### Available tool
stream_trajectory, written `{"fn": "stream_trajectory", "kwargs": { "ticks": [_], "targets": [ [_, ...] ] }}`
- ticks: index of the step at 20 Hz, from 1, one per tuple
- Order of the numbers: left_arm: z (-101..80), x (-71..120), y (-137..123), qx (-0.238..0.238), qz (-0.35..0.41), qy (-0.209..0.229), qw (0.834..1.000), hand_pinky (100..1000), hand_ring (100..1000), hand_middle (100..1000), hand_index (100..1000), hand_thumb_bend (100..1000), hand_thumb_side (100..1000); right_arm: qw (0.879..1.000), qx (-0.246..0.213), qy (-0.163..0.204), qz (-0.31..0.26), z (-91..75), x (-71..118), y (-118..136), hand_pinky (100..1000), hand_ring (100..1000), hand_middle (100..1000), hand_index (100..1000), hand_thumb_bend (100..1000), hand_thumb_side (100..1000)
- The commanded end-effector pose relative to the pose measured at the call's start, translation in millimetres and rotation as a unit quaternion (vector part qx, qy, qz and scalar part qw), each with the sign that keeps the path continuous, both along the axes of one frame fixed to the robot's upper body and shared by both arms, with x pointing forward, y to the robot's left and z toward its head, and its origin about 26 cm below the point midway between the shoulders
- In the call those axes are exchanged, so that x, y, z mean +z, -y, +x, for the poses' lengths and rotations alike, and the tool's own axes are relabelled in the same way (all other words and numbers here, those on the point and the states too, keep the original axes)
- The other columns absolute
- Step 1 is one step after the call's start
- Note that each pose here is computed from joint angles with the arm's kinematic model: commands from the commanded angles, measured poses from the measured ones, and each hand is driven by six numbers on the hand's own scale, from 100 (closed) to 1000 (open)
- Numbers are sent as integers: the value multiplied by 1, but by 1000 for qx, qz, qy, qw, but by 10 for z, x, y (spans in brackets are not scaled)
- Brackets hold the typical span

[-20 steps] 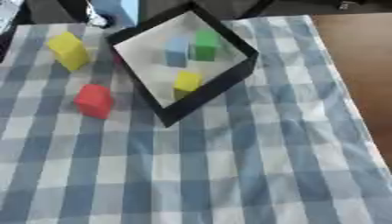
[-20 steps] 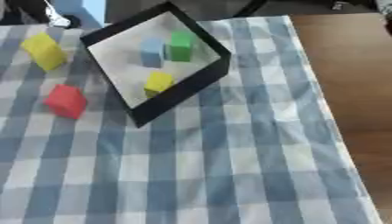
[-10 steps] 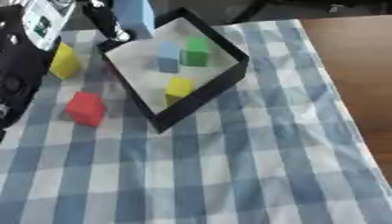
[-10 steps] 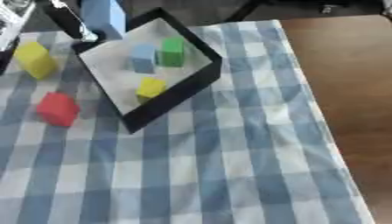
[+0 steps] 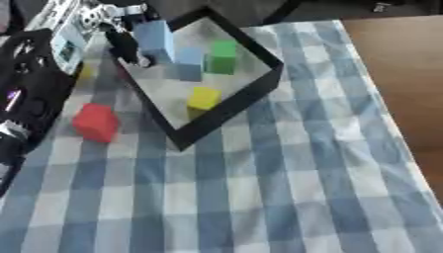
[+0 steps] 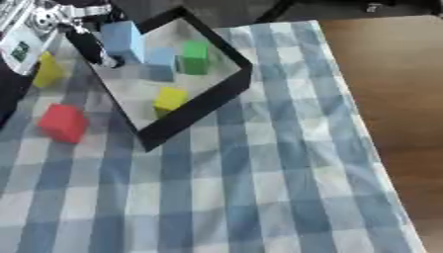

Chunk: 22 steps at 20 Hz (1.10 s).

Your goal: Pick up objects on the table and place them in the box.

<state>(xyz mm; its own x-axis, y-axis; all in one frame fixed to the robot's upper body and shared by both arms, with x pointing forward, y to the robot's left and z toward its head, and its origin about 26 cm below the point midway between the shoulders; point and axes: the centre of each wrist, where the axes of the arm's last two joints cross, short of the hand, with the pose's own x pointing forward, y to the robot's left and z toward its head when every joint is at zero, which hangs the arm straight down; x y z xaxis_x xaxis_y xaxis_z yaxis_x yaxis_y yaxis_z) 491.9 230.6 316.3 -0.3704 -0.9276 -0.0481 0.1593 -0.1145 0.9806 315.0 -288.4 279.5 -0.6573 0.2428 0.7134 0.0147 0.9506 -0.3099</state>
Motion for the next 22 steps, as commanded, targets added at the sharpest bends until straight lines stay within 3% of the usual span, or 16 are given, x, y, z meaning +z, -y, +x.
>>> {"fn": "stream_trajectory", "kwargs": {
  "ticks": [1, 5, 6, 7, 9, 12, 16, 22],
  "targets": [
    [2, 87, -36, 6, 6, 0, 1000, 739, 727, 662, 747, 433, 100, 1000, 0, 14, -7, -35, 85, -1, 890, 764, 696, 748, 100, 545],
    [22, 44, -52, 12, 11, -14, 1000, 822, 830, 783, 865, 671, 167, 1000, -1, 12, -7, -33, 77, 2, 890, 764, 696, 748, 100, 544],
    [23, 42, -57, 15, 15, -14, 1000, 824, 832, 784, 868, 683, 173, 1000, -1, 12, -8, -32, 76, 4, 890, 764, 696, 748, 100, 544],
    [24, 39, -65, 19, 17, -14, 1000, 847, 852, 804, 895, 804, 244, 1000, -2, 12, -8, -32, 74, 6, 890, 764, 696, 748, 100, 544],
    [25, 35, -80, 26, 24, -13, 999, 858, 862, 815, 906, 872, 265, 1000, -2, 11, -8, -32, 71, 8, 890, 764, 696, 748, 100, 544],
    [28, 31, -104, 35, 31, -12, 999, 861, 873, 824, 911, 893, 272, 1000, -3, 9, -8, -30, 66, 10, 890, 764, 695, 748, 100, 544],
    [4, 115, -180, 43, 24, 1, 999, 840, 859, 807, 887, 804, 278, 1000, -6, 7, -10, -29, 57, 19, 890, 764, 695, 748, 100, 544],
    [-161, 538, -563, 67, -45, 68, 994, 809, 843, 779, 845, 738, 282, 1000, -11, 5, -14, -42, 48, 45, 890, 764, 695, 748, 100, 543]
  ]
}}
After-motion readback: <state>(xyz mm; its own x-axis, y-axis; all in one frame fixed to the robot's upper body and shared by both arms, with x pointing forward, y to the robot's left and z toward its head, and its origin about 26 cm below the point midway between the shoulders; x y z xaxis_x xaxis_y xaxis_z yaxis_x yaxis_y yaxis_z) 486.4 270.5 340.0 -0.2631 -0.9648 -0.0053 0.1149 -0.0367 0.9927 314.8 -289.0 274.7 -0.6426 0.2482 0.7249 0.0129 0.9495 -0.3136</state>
